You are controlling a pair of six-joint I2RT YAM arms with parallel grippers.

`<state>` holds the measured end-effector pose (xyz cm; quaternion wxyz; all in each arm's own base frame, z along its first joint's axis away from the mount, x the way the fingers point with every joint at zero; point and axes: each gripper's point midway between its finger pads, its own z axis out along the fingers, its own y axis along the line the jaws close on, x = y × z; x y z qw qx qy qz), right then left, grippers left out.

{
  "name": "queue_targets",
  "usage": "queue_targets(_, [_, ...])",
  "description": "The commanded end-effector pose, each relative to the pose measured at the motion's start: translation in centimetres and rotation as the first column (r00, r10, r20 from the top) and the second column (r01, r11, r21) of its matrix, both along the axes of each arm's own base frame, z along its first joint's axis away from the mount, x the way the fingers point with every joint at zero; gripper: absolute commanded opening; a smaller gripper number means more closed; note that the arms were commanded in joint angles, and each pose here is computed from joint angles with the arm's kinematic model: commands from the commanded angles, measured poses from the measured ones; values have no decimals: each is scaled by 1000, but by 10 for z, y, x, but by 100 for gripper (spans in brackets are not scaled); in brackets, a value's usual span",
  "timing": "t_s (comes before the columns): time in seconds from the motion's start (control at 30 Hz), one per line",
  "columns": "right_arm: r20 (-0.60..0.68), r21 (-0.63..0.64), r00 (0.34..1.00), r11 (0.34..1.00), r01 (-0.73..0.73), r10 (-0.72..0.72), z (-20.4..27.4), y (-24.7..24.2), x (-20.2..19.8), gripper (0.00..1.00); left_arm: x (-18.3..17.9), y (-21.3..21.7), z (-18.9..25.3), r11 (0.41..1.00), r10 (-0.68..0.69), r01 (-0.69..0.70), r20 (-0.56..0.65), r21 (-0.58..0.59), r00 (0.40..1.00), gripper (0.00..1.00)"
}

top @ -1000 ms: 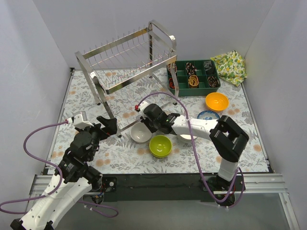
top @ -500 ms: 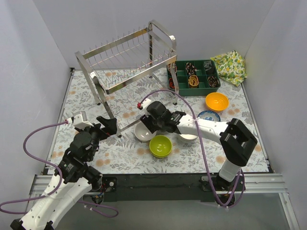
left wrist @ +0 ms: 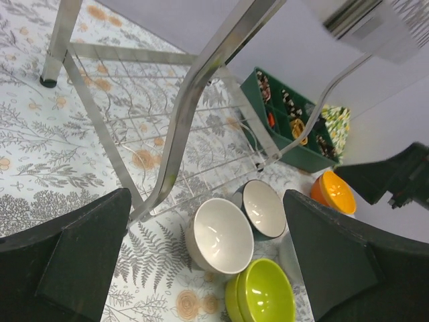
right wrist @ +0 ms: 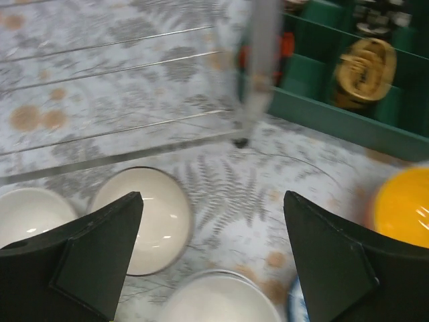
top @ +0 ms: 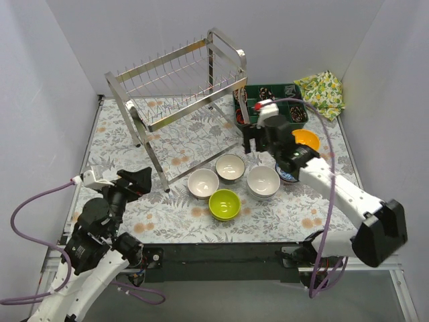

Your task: Unload the bowls from the dish rack

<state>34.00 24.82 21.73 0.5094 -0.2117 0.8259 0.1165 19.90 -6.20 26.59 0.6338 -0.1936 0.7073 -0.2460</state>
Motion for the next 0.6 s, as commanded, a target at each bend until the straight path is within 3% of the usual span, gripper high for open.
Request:
queue_targets(0.0, [88,88,959,961,263,-270,31,-93,4,95,-18,20,26,999,40,-39,48,-27,998,98])
queue_targets(0.2, [237,154,784,819,552,-573,66,-212,-40,97,-32,36,47,997,70,-69,96,-17,993,98])
queue_targets(0.33, [325,277,710,781,560,-624,97,-241,-88,99,-42,55,58,990,136,-132,118,-44,984,98])
queue_targets(0.57, [456,366,643,788,495,-615,105,-265,-140,99,-57,77,66,979,201,-187,206,-83,958,98])
